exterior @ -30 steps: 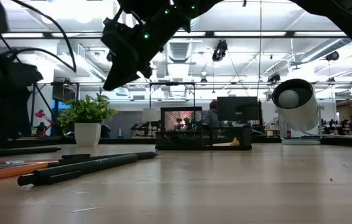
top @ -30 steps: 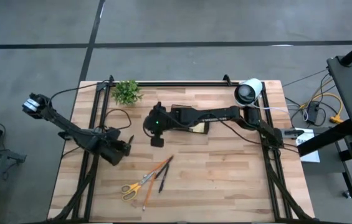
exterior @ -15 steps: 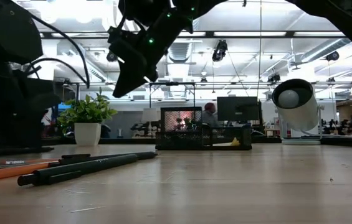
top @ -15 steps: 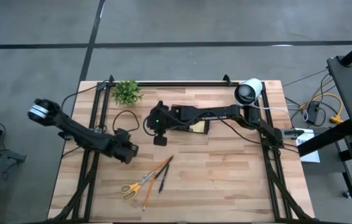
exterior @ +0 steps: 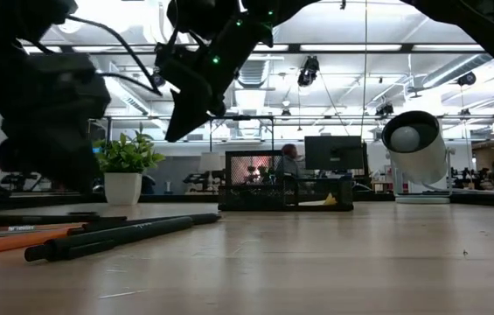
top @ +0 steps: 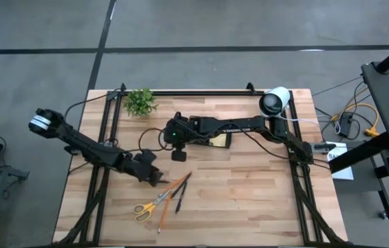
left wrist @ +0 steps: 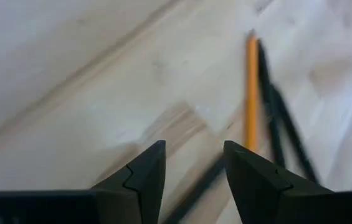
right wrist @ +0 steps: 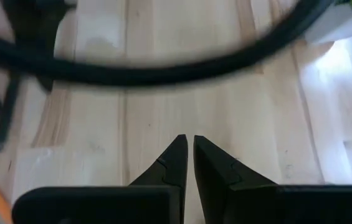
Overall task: Pick and place office supplies into organizer
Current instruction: Put the top left black pen into the black desk organizer
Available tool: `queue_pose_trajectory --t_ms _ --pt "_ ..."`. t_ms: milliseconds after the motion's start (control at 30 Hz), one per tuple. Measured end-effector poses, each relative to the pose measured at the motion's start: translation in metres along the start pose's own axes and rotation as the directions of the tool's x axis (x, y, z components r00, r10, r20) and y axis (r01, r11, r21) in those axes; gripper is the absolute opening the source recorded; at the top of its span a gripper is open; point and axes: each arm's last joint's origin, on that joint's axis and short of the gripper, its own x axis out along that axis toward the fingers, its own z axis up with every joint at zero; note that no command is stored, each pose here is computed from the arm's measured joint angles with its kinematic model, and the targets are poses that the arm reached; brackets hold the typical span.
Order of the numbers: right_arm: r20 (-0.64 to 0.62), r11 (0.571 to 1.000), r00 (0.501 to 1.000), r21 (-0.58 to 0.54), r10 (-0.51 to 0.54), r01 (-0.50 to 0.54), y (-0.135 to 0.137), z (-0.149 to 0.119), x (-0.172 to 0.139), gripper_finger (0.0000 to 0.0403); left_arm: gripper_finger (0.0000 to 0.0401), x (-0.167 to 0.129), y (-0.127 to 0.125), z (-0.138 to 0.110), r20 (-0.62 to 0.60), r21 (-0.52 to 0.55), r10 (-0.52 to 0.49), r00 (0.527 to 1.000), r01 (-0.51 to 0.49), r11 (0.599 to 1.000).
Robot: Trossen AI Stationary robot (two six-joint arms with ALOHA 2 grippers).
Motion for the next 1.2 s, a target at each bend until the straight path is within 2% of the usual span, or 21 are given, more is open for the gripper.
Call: queue_pose_trajectory --t_ms 100,200,300,467,633,700,933,1200 --pt "-0.032 0.999 0.999 -0.026 0.027 -0.028 0.005 -0.003 0.000 0.0018 0.0146 -0.011 0.005 -0.005 -0.109 0.139 0.001 0.994 0.014 0.990" --pt "-0.051 0.997 0.998 -0.053 0.048 -0.051 0.014 -0.005 -0.001 0.0018 0.0146 -0.023 0.006 -0.014 -0.239 0.312 -0.026 0.971 0.102 0.945" --pt "-0.055 0.996 0.997 -0.064 0.059 -0.062 0.019 -0.005 -0.001 0.0018 0.0140 -0.034 0.010 -0.023 -0.321 0.419 -0.009 0.947 0.151 0.896" --pt "-0.056 0.998 0.997 -0.041 0.055 -0.057 0.019 -0.006 -0.001 0.0018 0.0089 -0.048 0.018 -0.028 -0.351 0.462 0.029 0.936 0.147 0.875" --pt "-0.056 0.998 0.997 -0.033 0.056 -0.058 0.020 -0.007 0.001 0.0018 0.0020 -0.046 0.026 -0.030 -0.328 0.489 0.059 0.943 0.115 0.865" --pt "-0.054 0.998 0.997 -0.026 0.056 -0.057 0.020 -0.007 0.001 0.0018 0.0005 -0.043 0.027 -0.032 -0.333 0.513 0.074 0.940 0.115 0.850" --pt "-0.041 0.998 0.998 -0.012 0.055 -0.056 0.020 -0.007 0.004 0.0018 0.0010 -0.034 0.029 -0.038 -0.352 0.626 0.135 0.926 0.125 0.770" --pt "-0.045 0.998 0.997 -0.013 0.055 -0.055 0.020 -0.008 0.005 0.0018 0.0011 -0.031 0.022 -0.037 -0.321 0.619 0.078 0.944 0.147 0.772"
